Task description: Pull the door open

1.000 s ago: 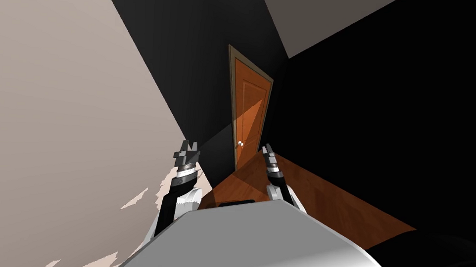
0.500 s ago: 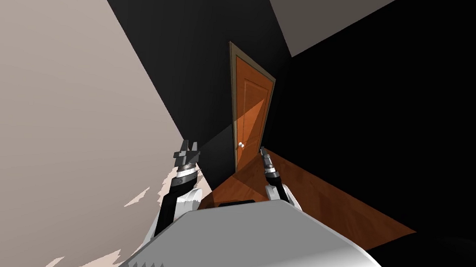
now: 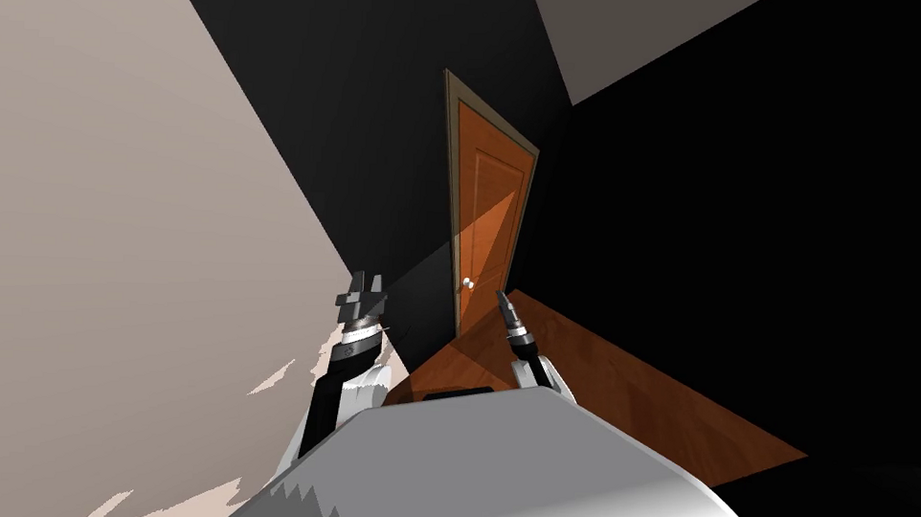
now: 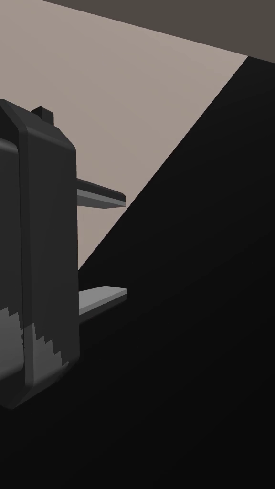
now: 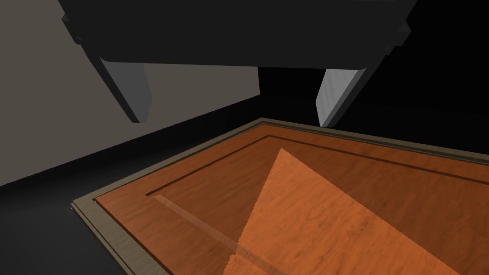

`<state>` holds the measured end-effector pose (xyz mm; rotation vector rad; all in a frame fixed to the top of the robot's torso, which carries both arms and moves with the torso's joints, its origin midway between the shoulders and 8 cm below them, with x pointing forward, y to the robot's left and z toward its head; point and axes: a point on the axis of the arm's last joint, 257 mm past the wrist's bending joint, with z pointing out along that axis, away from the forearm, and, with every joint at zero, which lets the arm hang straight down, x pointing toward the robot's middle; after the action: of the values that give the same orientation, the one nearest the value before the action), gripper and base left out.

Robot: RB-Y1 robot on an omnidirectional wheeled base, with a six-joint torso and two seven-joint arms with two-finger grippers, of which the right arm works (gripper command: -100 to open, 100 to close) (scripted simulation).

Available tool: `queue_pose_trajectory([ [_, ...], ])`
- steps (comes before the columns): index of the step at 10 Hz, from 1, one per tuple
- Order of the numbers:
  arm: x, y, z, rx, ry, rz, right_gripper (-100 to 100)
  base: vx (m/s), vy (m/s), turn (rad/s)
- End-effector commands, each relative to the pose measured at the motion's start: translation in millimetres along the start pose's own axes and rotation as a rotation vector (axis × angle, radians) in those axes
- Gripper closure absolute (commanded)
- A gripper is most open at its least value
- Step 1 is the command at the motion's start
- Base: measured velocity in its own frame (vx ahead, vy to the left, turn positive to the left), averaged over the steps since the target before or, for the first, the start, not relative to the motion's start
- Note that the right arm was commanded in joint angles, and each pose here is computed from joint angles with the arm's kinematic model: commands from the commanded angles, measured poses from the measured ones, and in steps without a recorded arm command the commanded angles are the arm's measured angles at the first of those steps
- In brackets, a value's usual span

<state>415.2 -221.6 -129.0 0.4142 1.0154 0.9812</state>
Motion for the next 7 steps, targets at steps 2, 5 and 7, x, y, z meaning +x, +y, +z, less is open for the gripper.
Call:
queue_pose_trajectory([
  [2, 15.5, -17.9, -4.3, 0.019, 0.044, -0.072, -100, 0.058, -0.016, 0.017],
  [5, 33.6, -36.3, -11.2, 0.031, 0.096, -0.156, -100, 0.065, -0.015, 0.029],
  [7, 43.5, -47.2, -16.4, 0.04, 0.125, -0.196, -100, 0.071, -0.013, 0.026],
])
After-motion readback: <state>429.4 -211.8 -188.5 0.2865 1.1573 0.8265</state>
